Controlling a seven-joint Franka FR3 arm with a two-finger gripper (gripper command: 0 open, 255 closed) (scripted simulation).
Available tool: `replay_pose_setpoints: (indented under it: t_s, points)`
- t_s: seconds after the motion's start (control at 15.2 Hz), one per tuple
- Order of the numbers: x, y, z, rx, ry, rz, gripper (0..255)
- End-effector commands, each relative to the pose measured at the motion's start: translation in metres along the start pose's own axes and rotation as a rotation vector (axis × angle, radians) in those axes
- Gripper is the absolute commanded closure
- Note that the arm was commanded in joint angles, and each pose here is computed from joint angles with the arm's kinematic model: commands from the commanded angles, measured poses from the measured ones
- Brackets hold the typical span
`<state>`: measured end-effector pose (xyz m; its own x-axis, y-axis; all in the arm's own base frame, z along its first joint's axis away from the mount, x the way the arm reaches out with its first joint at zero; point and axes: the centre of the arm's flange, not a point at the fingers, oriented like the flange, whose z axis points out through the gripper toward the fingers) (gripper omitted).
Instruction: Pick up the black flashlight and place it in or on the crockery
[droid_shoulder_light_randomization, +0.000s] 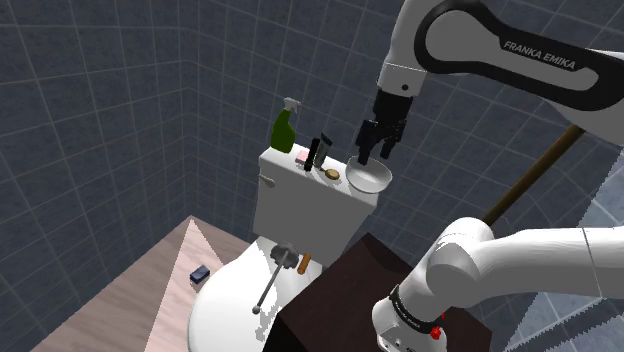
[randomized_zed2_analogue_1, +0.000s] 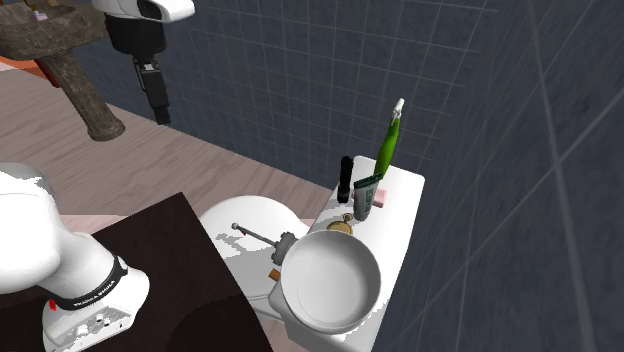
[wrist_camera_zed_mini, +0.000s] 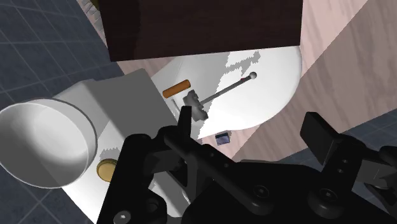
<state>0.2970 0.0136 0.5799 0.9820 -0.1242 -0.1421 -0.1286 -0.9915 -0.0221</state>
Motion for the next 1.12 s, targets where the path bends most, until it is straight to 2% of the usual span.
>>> replay_pose_setpoints:
  t_s: [0.0,1.06]
  points:
    - [0.000,0.000,0.000,0.000,0.000,0.000,0]
    - [0.171,0.087,0.055,-0.016,0.077,-0.011,0]
